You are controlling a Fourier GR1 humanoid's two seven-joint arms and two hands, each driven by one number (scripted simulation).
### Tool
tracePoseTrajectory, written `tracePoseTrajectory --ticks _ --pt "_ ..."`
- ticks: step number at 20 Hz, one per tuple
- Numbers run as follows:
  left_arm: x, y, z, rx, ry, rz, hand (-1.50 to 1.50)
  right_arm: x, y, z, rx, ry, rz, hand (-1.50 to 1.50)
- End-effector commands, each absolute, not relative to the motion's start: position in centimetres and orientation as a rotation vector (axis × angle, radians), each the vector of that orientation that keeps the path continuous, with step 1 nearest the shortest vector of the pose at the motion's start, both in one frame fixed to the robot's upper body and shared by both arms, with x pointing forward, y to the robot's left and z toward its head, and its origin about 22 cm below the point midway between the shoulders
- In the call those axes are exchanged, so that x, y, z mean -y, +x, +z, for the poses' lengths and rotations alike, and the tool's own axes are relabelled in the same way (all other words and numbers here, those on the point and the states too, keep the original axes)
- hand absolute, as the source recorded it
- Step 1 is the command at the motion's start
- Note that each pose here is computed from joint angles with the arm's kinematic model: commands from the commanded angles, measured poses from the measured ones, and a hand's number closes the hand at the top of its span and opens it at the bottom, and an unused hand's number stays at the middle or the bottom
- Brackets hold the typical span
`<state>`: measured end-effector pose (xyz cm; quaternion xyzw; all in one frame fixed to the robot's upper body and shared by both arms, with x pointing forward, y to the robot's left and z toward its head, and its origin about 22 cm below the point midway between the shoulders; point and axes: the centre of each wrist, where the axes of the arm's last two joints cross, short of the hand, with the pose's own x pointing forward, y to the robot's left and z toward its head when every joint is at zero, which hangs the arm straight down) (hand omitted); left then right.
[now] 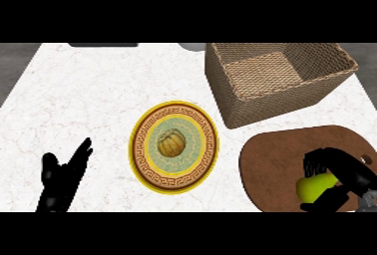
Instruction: Pick the pear from the cutting board and place it in the basket
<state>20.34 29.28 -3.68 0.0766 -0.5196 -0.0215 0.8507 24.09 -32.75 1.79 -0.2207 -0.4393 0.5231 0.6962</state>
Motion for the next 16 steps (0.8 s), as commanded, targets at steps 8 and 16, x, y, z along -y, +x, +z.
tracePoseTrajectory --ticks 8,16 --pt "-28.4 20.3 -4.4 1.015 0.155 -0.054 0.0 7.6 20.1 3.2 1.252 -0.733 1.579 1.5" --pt "-29.2 19.3 -5.3 1.024 0.162 -0.03 0.0 7.7 18.8 8.7 1.606 -0.418 0.892 1.5"
